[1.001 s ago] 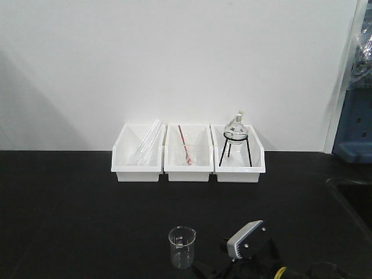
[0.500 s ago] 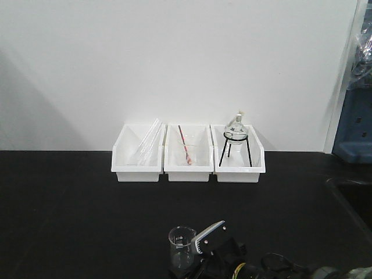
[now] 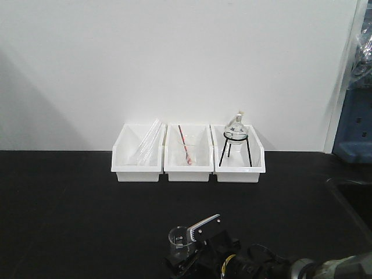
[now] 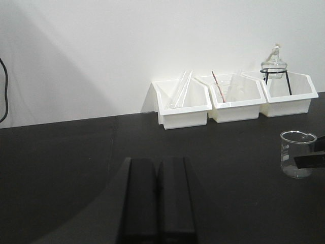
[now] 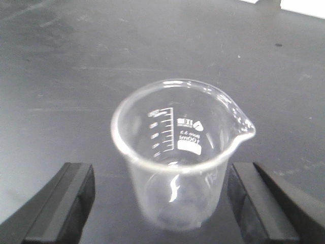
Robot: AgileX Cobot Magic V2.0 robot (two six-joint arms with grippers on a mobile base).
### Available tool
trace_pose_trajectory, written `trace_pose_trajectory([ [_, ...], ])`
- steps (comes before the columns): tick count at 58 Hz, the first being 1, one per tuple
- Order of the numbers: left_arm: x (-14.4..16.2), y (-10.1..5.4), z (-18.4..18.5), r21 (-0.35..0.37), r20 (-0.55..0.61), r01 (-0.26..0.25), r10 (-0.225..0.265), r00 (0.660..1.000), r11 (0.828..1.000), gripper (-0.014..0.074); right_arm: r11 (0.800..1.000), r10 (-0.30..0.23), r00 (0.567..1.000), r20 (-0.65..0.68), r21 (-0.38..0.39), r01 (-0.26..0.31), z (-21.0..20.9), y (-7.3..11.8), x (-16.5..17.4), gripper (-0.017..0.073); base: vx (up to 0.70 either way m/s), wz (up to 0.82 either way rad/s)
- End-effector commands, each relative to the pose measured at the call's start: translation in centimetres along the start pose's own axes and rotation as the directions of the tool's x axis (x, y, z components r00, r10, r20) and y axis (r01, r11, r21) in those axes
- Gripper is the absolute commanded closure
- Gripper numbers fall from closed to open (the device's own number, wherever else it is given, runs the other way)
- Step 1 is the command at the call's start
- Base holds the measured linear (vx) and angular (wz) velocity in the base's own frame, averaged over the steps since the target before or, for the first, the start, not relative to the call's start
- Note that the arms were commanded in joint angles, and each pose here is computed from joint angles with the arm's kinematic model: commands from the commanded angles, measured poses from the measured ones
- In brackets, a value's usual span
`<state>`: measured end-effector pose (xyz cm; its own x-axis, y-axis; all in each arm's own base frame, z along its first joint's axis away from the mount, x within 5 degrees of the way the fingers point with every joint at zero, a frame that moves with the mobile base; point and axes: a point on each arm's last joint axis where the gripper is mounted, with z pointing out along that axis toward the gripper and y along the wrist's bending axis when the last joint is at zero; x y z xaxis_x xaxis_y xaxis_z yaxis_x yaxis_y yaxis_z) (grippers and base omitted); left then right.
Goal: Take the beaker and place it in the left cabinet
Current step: 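Move the right gripper down around the clear glass beaker, then close the right gripper on the beaker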
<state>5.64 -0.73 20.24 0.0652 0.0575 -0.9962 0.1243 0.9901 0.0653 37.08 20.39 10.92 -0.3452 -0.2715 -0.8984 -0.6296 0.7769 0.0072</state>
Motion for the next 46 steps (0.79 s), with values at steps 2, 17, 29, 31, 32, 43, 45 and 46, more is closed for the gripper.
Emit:
trace_pose_trajectory([
  [2,-0.3,0.0,-0.1,-0.007,0.086,0.011,-0.01,0.996,1.0,0.0592,1.0,-0.009,0.99,0.138,0.001,0.009,-0.3,-0.1,-3.6,-0.0036,0.0,0.0],
  [17,-0.3,0.0,-0.1,-0.007,0.086,0.011,-0.01,0.996,1.0,0.0592,1.0,-0.018,0.988,0.15,-0.016,0.021,1.0,0.5,-3.9,-0.0034,0.0,0.0],
  [29,-0.3,0.0,-0.1,-0.007,0.086,0.011,-0.01,0.996,1.0,0.0592,0.999,-0.024,0.988,0.15,-0.027,0.028,2.1,1.0,-3.8,-0.0015,0.0,0.0],
  [31,-0.3,0.0,-0.1,-0.007,0.086,0.011,-0.01,0.996,1.0,0.0592,0.999,-0.023,0.989,0.145,-0.027,0.027,2.1,1.0,-3.7,-0.0009,0.0,0.0],
  [32,-0.3,0.0,-0.1,-0.007,0.086,0.011,-0.01,0.996,1.0,0.0592,0.999,-0.023,0.989,0.145,-0.028,0.027,2.2,1.0,-3.6,-0.0005,0.0,0.0],
  [43,-0.3,0.0,-0.1,-0.007,0.086,0.011,-0.01,0.996,1.0,0.0592,0.999,-0.022,0.986,0.165,-0.033,0.027,2.1,1.0,-3.8,0.0092,0.0,0.0],
  [45,-0.3,0.0,-0.1,-0.007,0.086,0.011,-0.01,0.996,1.0,0.0592,0.999,-0.021,0.985,0.173,-0.035,0.028,2.1,1.0,-3.8,0.012,0.0,0.0],
  [46,-0.3,0.0,-0.1,-0.007,0.086,0.011,-0.01,0.996,1.0,0.0592,0.999,-0.021,0.984,0.177,-0.036,0.028,2.1,1.1,-3.9,0.0136,0.0,0.0],
])
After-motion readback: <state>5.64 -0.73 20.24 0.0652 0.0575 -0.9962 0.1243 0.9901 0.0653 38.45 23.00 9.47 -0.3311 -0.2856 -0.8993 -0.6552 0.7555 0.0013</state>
